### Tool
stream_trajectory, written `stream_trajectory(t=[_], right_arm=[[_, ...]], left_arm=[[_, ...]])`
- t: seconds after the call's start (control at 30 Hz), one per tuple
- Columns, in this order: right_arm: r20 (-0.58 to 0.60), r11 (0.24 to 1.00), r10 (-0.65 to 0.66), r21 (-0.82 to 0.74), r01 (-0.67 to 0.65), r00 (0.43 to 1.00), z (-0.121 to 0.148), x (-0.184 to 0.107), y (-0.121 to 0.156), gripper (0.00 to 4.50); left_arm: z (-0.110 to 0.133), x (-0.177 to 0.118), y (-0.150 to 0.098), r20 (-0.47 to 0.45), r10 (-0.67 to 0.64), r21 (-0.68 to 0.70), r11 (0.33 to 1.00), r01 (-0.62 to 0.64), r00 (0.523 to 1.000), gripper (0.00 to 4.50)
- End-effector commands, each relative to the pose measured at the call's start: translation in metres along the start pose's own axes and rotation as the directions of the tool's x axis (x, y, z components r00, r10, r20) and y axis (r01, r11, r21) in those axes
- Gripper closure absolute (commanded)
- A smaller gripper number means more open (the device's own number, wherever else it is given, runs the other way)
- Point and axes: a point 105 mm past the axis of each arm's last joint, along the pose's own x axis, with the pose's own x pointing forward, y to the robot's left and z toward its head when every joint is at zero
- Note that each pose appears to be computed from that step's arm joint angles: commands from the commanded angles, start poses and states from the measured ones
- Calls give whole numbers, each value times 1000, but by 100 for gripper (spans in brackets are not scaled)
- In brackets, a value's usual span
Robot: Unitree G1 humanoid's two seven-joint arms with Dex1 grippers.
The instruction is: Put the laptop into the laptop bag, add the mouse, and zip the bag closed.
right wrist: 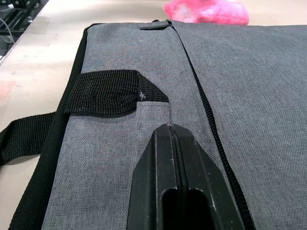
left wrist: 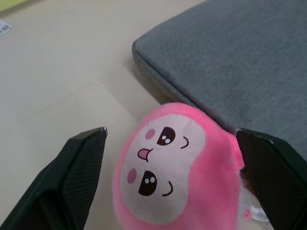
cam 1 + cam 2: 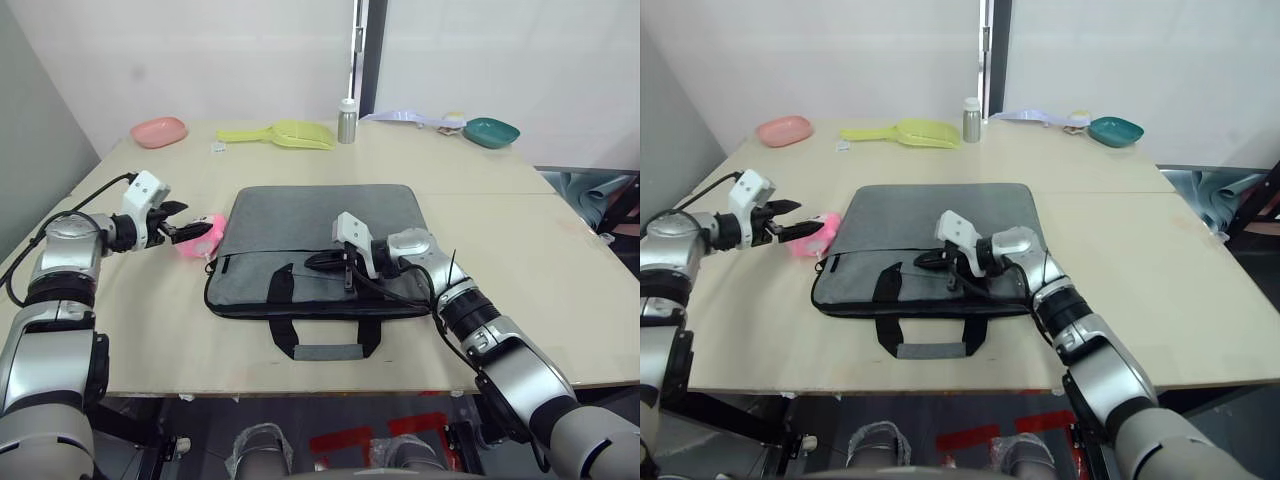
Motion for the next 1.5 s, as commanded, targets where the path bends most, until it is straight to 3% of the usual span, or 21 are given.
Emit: stream_trajectory(t=[0.03, 0.07, 0.17, 0.5, 0.53, 0.9, 1.5], right_arm=[[-26, 1000, -14, 17, 14, 1000, -6, -3, -1, 448], [-25, 1000, -20, 19, 21, 999, -6, -4, -2, 448], [-32, 999, -34, 24, 35, 999, -8, -7, -4, 450], [-62, 997, -74, 34, 76, 995, -17, -3, -5, 450], [-65, 996, -77, 35, 79, 995, -17, -3, -6, 450], [-89, 997, -64, 45, 68, 994, -27, 11, 4, 450], [-105, 998, -43, 46, 48, 994, -29, 27, 9, 450]], left_arm=[[-1, 2, 2, -37, 5, 39, 999, -4, 999, 0], [-2, 2, 1, -43, -4, 38, 999, 6, 999, 0], [-3, 1, 0, -56, -22, 33, 999, 24, 998, 81], [-8, -10, 1, -68, -52, 16, 998, 53, 996, 437], [-8, -12, 1, -69, -55, 12, 998, 56, 996, 448], [-39, -67, -33, -155, -211, -29, 977, 210, 965, 448], [-61, -117, -107, -205, -284, -221, 946, 238, 936, 448]])
